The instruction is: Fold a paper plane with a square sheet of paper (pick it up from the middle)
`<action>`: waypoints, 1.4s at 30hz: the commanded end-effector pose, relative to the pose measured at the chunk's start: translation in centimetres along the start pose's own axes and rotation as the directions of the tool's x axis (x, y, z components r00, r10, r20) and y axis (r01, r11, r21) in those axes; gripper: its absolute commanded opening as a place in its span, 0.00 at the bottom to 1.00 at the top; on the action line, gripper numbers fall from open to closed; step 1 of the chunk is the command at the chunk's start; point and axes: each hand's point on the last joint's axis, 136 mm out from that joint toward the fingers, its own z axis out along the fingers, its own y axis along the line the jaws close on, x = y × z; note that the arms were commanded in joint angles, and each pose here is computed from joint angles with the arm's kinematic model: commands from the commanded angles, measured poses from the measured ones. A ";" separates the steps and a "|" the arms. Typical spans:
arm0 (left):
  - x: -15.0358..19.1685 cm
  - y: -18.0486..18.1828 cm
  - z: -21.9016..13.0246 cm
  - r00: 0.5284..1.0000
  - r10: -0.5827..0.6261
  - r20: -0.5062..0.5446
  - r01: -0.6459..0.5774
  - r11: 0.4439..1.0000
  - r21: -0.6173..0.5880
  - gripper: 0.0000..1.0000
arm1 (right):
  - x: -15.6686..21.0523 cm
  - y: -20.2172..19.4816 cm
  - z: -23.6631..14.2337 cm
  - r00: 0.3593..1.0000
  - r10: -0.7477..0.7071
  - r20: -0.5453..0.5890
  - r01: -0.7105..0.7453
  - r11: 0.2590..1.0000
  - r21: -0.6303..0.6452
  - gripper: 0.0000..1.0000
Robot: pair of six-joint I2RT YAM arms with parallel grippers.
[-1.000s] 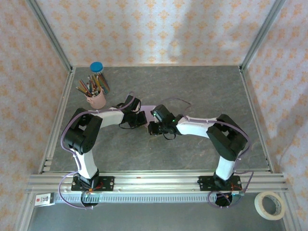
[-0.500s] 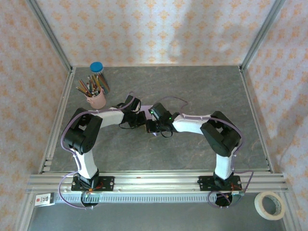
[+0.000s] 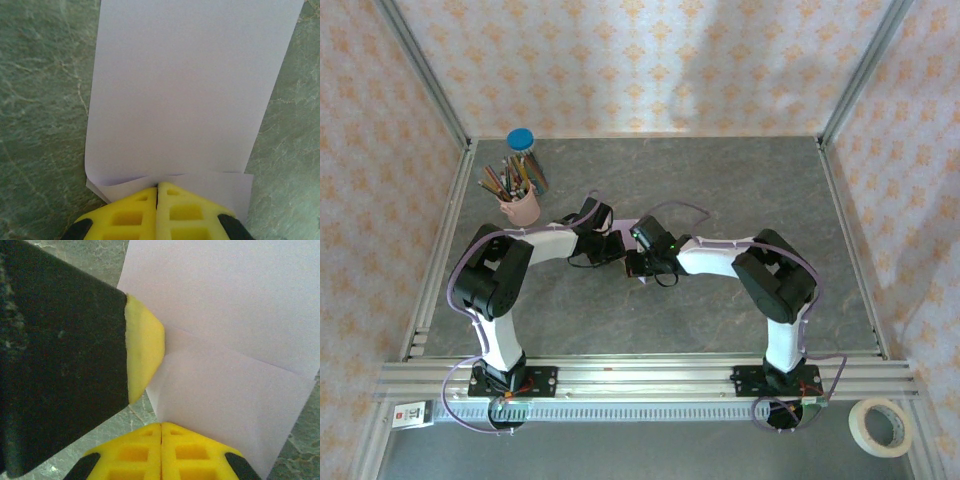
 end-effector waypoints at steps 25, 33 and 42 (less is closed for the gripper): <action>3.5 7.9 2.5 0.993 -0.021 -0.112 -0.012 0.960 -0.281 0.06 | 2.2 -3.8 -0.3 0.996 -0.005 -0.089 0.013 0.995 0.099 0.07; 3.2 8.2 2.3 0.994 -0.007 -0.108 -0.026 0.952 -0.304 0.06 | 3.6 -4.4 -0.4 0.990 -0.010 -0.138 0.023 0.996 0.091 0.07; 3.3 8.6 2.5 0.994 -0.008 -0.109 -0.027 0.947 -0.319 0.06 | 5.0 -5.0 -0.8 0.985 -0.016 -0.172 0.029 0.997 0.074 0.08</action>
